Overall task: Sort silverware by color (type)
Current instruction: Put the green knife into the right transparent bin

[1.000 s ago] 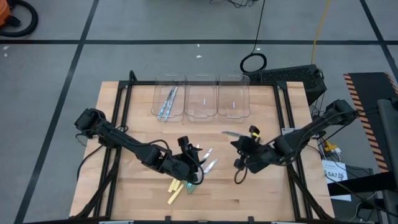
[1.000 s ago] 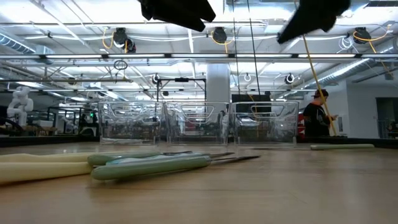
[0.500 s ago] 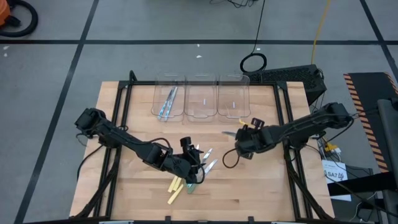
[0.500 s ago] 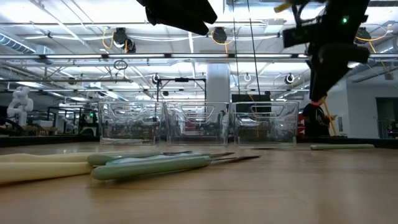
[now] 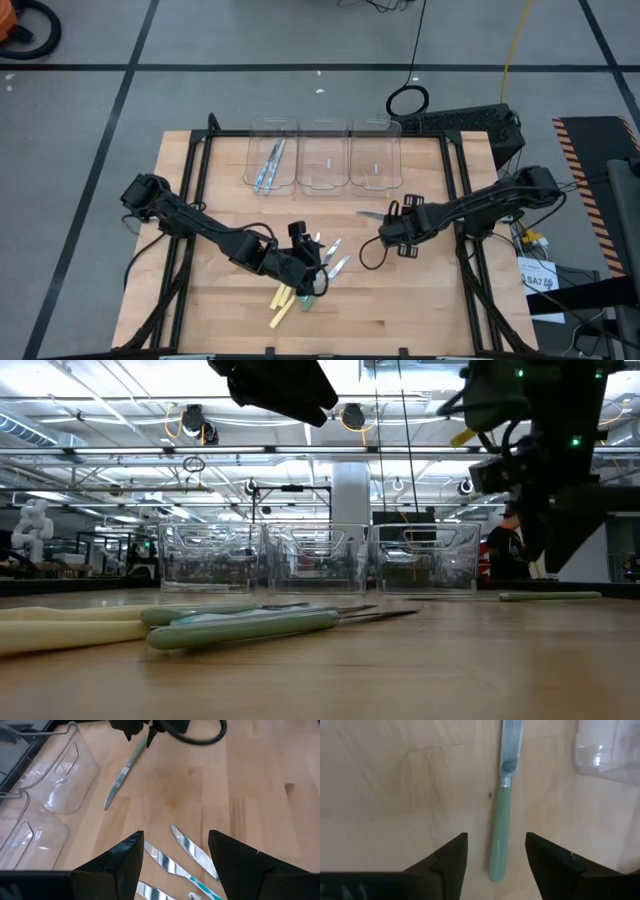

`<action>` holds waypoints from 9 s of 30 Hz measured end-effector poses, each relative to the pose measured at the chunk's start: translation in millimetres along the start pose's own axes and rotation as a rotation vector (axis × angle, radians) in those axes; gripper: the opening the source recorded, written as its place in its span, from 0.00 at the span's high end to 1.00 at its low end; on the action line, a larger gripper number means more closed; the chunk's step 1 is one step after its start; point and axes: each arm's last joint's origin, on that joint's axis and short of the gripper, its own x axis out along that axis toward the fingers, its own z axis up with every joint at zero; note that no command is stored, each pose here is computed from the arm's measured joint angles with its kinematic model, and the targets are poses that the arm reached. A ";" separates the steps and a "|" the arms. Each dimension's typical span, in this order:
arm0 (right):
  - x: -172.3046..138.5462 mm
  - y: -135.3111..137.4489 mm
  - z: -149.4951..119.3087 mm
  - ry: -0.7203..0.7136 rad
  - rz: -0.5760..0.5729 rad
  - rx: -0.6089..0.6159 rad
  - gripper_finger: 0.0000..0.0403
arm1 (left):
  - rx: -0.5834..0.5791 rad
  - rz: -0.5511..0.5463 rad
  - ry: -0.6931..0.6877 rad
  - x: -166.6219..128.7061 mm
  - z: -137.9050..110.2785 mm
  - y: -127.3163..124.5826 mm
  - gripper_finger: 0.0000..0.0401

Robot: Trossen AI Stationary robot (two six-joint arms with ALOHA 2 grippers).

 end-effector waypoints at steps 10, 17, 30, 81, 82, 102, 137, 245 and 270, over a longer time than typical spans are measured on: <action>27.4 -6.1 -6.5 0.002 0.026 -0.038 0.54 | -0.006 -0.016 -0.001 -3.7 -1.8 -6.6 0.43; 37.2 -15.5 -7.4 0.029 0.068 -0.002 0.55 | -0.005 -0.015 0.003 -3.7 -2.3 -6.4 0.43; 44.8 -21.5 -1.5 0.056 0.131 0.015 0.71 | 0.003 -0.011 0.015 -3.6 -3.7 -6.0 0.43; 41.6 -10.1 5.8 -0.050 0.171 -0.005 0.97 | 0.008 -0.009 0.013 -3.1 -3.6 -5.8 0.43; 42.6 -10.7 6.3 -0.047 0.172 -0.001 0.97 | 0.008 -0.009 0.013 -3.1 -3.5 -5.8 0.43; 47.5 -20.2 11.9 -0.073 0.138 -0.012 0.97 | 0.006 -0.009 0.013 -3.1 -3.5 -5.7 0.43; 31.0 -17.7 8.6 -0.121 0.314 0.018 0.99 | -0.016 0.004 0.007 0.3 -1.1 0.1 0.43; 22.6 9.6 1.8 -0.102 0.374 0.075 1.00 | 0.417 0.037 0.078 182.4 -58.1 90.8 0.67; 0.6 24.9 0.0 -0.204 0.116 0.185 0.89 | 0.365 -0.161 0.133 185.9 -64.7 115.2 0.88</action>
